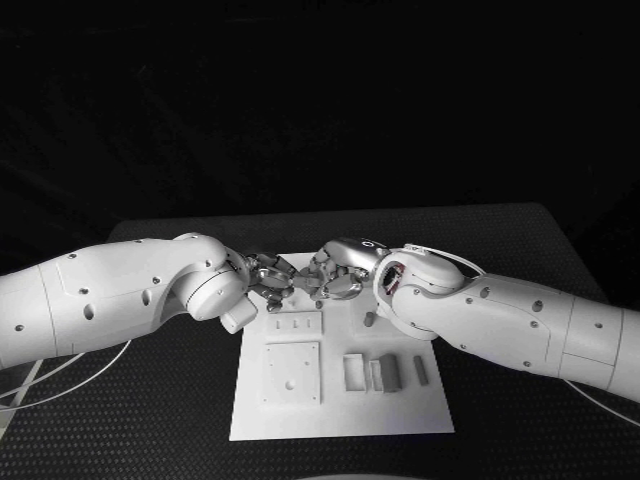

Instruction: Assemble the parts on the task board

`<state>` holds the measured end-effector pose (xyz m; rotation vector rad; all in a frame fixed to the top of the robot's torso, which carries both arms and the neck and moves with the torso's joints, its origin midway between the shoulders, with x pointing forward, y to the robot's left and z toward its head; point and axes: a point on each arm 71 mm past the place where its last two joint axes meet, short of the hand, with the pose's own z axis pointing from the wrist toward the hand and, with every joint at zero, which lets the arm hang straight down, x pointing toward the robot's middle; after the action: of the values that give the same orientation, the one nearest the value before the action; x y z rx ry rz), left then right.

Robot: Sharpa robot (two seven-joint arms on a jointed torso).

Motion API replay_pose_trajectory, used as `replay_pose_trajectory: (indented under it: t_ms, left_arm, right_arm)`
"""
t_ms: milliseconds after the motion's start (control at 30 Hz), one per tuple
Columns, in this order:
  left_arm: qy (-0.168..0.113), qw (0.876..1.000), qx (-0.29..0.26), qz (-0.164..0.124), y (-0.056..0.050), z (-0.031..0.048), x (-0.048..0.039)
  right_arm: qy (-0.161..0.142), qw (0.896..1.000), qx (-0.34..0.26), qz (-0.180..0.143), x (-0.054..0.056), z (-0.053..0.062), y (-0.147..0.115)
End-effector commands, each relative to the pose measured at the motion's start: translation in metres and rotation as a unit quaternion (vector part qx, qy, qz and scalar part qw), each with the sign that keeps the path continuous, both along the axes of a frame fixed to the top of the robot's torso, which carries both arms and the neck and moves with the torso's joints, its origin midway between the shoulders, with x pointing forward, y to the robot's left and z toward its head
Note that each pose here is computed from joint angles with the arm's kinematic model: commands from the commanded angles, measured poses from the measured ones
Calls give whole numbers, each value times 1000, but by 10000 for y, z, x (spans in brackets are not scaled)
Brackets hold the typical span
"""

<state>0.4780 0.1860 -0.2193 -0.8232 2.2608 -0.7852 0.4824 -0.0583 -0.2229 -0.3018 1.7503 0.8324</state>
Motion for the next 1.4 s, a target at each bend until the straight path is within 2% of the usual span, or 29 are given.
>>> replay_pose_trajectory:
  t_ms: [33, 433, 767, 1400]
  left_arm:
    - [-5, 1000, -16, -20, -93, 39, -15]
    - [7, 999, -29, -15, -74, 29, -8]
    - [6, 999, -33, -11, -105, 29, 6]
    - [4, 999, -32, -5, -75, 26, 23]
  right_arm:
    - [9, 1000, -7, 19, -48, -22, 59]
    - [13, 1000, -11, 20, -53, -32, 44]
    - [12, 1000, -10, 23, -76, -28, 50]
    - [14, 1000, -13, 23, -83, -41, 39]
